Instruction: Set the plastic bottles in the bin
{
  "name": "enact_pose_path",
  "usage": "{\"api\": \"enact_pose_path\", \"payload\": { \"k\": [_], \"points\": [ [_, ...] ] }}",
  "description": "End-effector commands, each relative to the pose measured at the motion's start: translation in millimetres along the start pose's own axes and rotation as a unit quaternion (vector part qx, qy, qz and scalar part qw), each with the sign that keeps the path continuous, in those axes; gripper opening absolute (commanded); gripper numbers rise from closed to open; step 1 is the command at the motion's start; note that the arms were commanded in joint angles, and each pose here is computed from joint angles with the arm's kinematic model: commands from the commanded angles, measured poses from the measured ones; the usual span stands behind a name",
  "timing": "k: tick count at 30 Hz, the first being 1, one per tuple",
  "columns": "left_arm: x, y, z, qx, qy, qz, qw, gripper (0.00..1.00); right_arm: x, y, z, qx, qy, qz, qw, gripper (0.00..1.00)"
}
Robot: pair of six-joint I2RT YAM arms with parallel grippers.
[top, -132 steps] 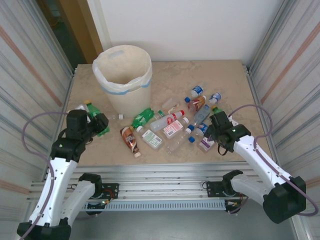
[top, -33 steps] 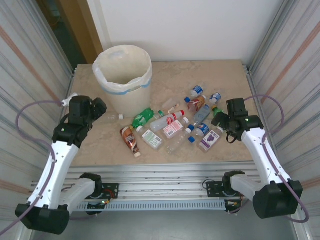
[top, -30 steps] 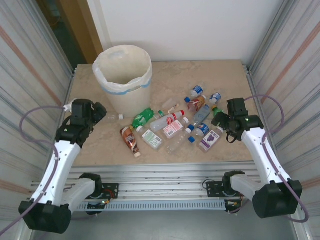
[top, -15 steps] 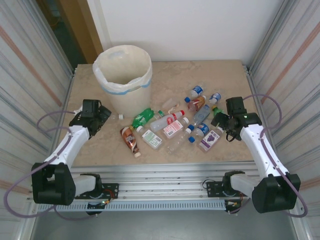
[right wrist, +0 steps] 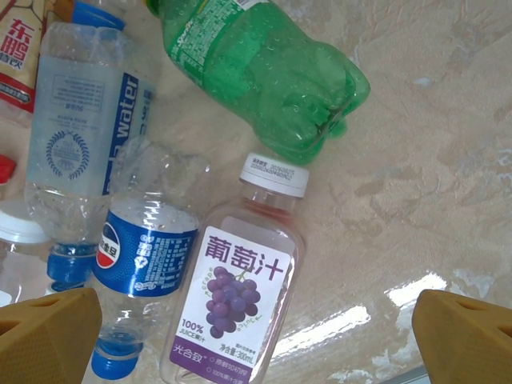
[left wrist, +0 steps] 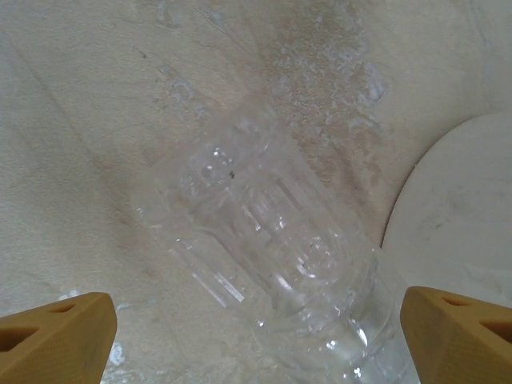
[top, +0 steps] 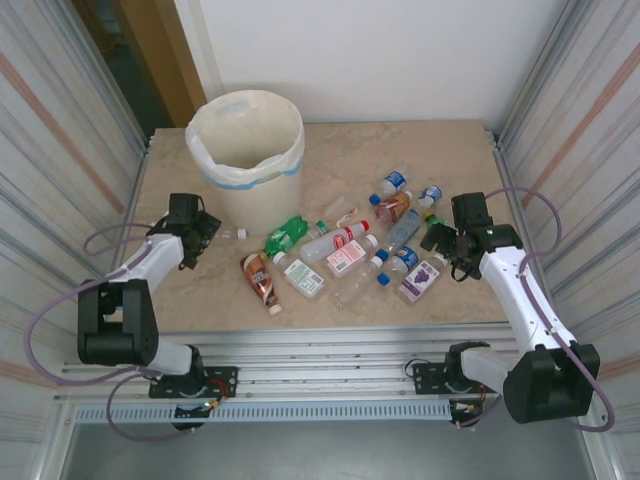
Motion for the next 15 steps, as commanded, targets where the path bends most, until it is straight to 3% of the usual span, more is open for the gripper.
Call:
{"api": "enact_pose_path", "payload": {
  "k": [1,15],
  "points": [
    [-11,-12,1,0.012,-0.007,-0.015,1.000,0.92,2,-2,4,0.000,0.007,-0.004,1.000,0.98],
    [-2,-15,28,0.006,0.026,-0.034,0.999,0.89,0,2,8,-0.001,0.013,-0.002,1.000,0.98]
  ]
}}
Point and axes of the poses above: each hand's point on the last joint's axis, 136 mm out from that joint toward the fingers, its own z axis out along the fingers, its own y axis along the line the jaws close on, x = y × z, the point moved 6 cm from there along -z, back along the fingers, and after that the axes turned 5 degrees about z, right-handed, at the moved point
